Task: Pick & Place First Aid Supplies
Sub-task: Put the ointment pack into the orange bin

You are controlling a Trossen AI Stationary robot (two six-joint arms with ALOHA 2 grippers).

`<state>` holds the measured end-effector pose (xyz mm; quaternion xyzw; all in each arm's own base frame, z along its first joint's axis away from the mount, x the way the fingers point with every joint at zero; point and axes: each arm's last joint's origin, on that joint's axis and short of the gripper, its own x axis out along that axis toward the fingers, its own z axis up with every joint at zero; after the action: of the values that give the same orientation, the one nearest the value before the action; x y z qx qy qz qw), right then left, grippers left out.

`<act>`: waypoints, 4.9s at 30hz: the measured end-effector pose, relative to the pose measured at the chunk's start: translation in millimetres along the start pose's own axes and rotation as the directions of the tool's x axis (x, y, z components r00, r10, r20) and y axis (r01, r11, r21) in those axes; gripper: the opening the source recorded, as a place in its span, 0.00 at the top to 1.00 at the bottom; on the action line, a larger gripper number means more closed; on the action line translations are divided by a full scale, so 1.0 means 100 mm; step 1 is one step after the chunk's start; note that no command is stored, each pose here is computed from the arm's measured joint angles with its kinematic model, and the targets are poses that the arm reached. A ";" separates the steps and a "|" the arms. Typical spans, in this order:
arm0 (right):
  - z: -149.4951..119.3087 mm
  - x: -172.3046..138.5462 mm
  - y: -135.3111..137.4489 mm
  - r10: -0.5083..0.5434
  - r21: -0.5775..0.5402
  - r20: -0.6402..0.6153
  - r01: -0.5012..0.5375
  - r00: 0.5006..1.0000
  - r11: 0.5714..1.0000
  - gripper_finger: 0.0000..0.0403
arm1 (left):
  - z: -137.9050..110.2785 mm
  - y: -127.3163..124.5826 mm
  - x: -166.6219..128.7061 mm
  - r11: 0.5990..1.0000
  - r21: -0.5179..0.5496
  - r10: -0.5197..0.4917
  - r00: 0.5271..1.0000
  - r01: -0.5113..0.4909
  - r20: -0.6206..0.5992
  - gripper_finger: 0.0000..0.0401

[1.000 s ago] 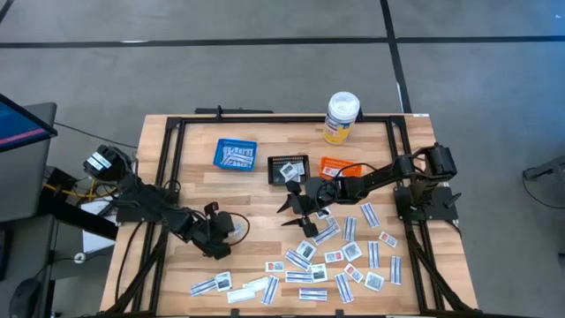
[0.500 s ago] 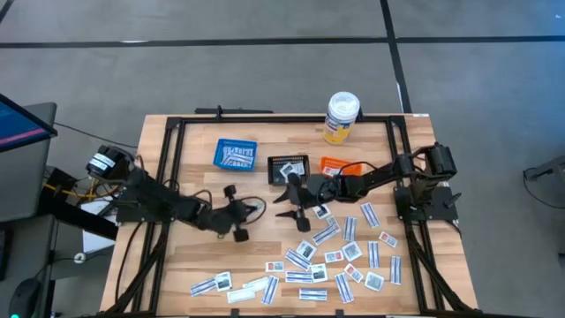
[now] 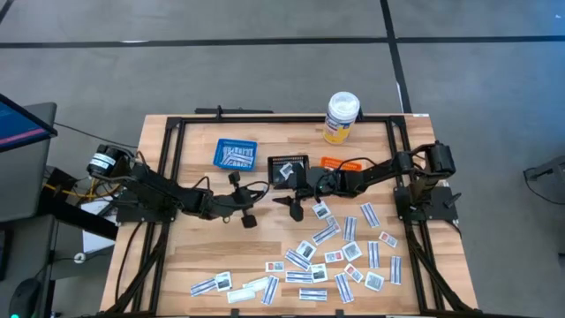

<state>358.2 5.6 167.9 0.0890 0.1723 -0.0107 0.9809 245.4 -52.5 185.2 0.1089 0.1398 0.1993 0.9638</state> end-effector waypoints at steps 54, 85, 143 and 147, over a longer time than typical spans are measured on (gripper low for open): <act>-0.13 -0.01 0.01 0.015 -0.307 -0.125 -0.053 0.992 0.950 1.00 | -0.06 -0.07 0.27 0.992 -0.086 -0.083 0.988 0.095 0.132 0.63; -0.11 -0.01 0.10 0.111 -0.389 -0.120 -0.150 0.987 0.909 1.00 | -0.05 -0.07 0.30 0.945 -0.081 -0.301 0.939 0.318 0.167 0.72; -0.07 -0.06 0.22 0.078 -0.419 -0.188 -0.152 0.979 0.895 1.00 | -0.07 -0.09 0.30 0.923 -0.094 -0.356 0.921 0.373 0.157 0.69; -0.07 -0.06 0.22 0.076 -0.420 -0.188 -0.150 0.979 0.895 1.00 | -0.07 -0.09 0.30 0.923 -0.091 -0.357 0.921 0.373 0.156 0.70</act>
<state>351.3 28.4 167.1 -0.1199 0.2461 0.0925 0.9573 272.6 -47.1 169.3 0.0365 0.0792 0.0162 0.9961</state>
